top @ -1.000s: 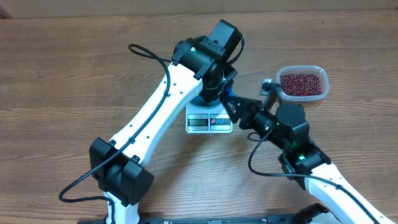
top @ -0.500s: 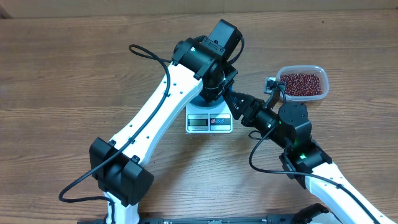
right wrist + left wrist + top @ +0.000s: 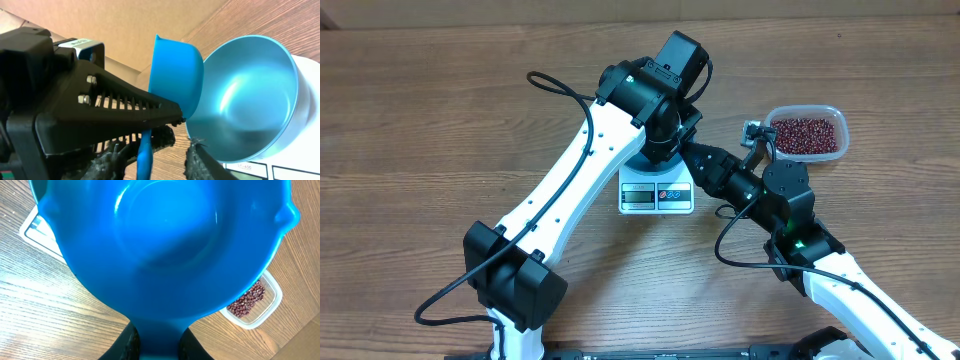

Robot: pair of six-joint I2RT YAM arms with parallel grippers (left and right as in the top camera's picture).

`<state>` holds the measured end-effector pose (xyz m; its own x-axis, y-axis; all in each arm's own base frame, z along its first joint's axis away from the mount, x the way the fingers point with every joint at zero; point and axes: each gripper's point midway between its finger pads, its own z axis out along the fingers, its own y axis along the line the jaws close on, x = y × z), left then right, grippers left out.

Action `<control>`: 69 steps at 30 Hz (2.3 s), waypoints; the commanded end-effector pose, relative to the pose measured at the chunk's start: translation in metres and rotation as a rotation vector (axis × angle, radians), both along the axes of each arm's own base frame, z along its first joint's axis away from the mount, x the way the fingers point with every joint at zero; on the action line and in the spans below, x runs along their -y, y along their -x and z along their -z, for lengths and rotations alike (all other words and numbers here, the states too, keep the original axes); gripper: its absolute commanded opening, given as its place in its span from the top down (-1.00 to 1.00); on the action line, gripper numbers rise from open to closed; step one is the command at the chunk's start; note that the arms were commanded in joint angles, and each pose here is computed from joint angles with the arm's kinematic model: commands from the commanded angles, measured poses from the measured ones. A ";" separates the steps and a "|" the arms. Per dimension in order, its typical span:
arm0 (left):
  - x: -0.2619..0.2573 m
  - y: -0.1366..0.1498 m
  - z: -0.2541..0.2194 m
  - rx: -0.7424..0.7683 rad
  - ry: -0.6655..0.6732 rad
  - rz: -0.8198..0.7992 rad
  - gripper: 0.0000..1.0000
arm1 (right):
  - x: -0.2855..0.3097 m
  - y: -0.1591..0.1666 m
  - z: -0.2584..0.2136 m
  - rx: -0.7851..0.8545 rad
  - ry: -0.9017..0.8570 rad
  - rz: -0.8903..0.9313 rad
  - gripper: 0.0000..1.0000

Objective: Scoop item into bowl and weigh 150g on scale
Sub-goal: 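Reach the right gripper to the scoop handle beside the left gripper, then grasp the scoop with the right gripper, release left, carry toward beans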

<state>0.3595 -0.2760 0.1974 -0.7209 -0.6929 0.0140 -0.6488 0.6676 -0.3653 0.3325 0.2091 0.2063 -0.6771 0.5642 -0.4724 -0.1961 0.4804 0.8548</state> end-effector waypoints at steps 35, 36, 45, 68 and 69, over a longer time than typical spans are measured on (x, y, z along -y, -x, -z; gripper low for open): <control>-0.032 0.001 -0.173 0.692 -0.187 0.575 -0.99 | 0.045 0.004 -0.061 0.144 0.033 -0.022 0.92; -0.037 0.004 -0.178 0.709 -0.220 0.597 -0.99 | 0.047 0.005 -0.065 0.145 0.063 -0.022 0.93; -0.055 0.016 -0.154 0.626 -0.342 0.712 -0.99 | 0.106 0.025 -0.098 0.006 0.445 0.166 0.93; -0.063 0.037 -0.064 0.248 -0.380 0.791 0.91 | 0.177 0.073 -0.085 -0.159 0.680 0.385 0.93; -0.064 0.040 -0.058 0.223 -0.379 0.789 0.91 | 0.181 0.073 -0.084 -0.170 0.681 0.398 0.93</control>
